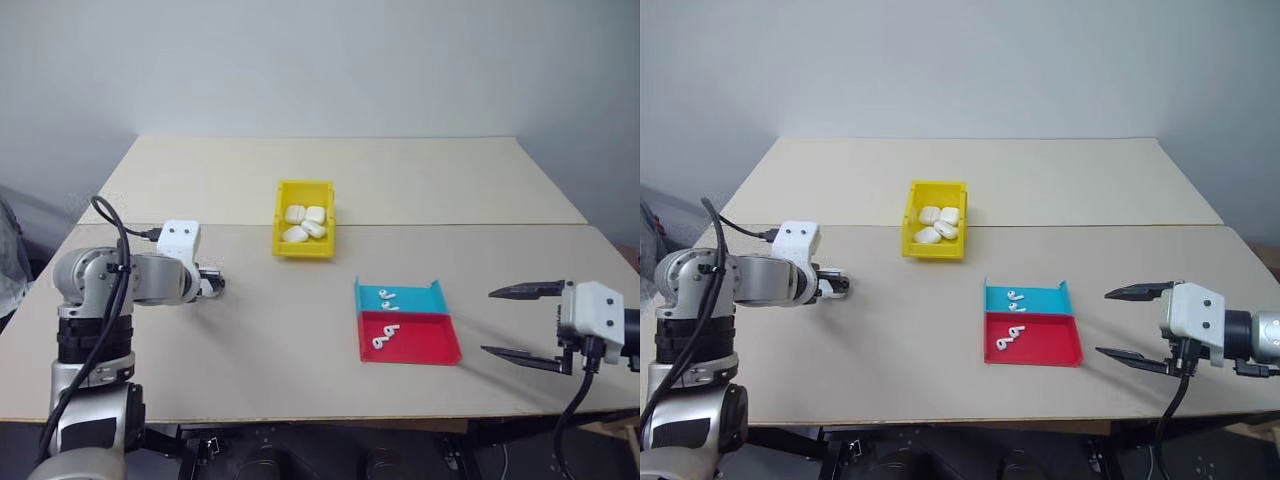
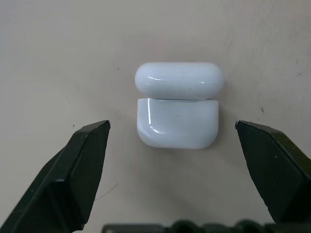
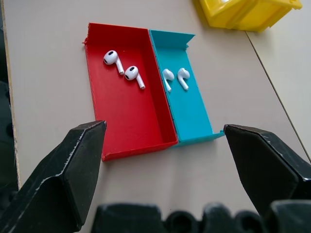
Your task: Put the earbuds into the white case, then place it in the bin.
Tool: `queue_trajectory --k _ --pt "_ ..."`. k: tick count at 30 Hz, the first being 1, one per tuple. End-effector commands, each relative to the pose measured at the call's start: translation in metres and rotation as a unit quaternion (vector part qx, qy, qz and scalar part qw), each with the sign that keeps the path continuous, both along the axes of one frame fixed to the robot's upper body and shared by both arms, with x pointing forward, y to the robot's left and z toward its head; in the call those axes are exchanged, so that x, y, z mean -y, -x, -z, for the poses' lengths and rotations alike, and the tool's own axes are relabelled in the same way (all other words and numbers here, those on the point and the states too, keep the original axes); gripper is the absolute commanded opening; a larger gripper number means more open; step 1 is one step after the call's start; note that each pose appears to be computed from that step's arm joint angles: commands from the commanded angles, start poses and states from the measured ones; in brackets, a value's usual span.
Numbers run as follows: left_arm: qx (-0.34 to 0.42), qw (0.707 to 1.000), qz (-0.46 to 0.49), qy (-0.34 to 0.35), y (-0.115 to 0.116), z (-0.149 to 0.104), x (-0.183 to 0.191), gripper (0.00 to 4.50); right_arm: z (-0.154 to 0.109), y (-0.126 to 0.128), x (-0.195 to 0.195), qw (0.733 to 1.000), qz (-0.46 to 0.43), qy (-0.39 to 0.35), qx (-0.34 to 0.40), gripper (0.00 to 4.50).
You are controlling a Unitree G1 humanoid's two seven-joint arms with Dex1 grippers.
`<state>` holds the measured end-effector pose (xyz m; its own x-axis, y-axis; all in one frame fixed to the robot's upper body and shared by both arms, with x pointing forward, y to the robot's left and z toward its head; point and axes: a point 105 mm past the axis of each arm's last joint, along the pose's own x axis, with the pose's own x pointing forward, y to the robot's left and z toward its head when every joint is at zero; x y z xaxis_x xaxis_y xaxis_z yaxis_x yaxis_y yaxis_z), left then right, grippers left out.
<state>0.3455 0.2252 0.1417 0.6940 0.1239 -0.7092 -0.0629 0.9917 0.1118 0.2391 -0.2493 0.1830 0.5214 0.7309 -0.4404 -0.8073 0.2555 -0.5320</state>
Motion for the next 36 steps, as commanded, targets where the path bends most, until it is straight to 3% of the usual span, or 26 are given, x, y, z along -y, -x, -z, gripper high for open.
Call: queue_trajectory --k 1,20,36 --pt "0.015 1.0 -0.012 -0.021 -0.007 -0.011 -0.001 4.5 -0.01 0.001 0.0 1.0 0.004 0.004 0.026 4.49" --pt "-0.022 1.0 -0.017 -0.011 -0.009 0.01 -0.003 4.5 -0.007 0.003 0.0 0.999 0.018 0.003 0.027 4.49" --pt "-0.012 1.0 -0.014 -0.016 -0.012 0.01 -0.004 4.5 -0.006 0.001 0.001 0.999 0.02 0.008 0.031 4.49"
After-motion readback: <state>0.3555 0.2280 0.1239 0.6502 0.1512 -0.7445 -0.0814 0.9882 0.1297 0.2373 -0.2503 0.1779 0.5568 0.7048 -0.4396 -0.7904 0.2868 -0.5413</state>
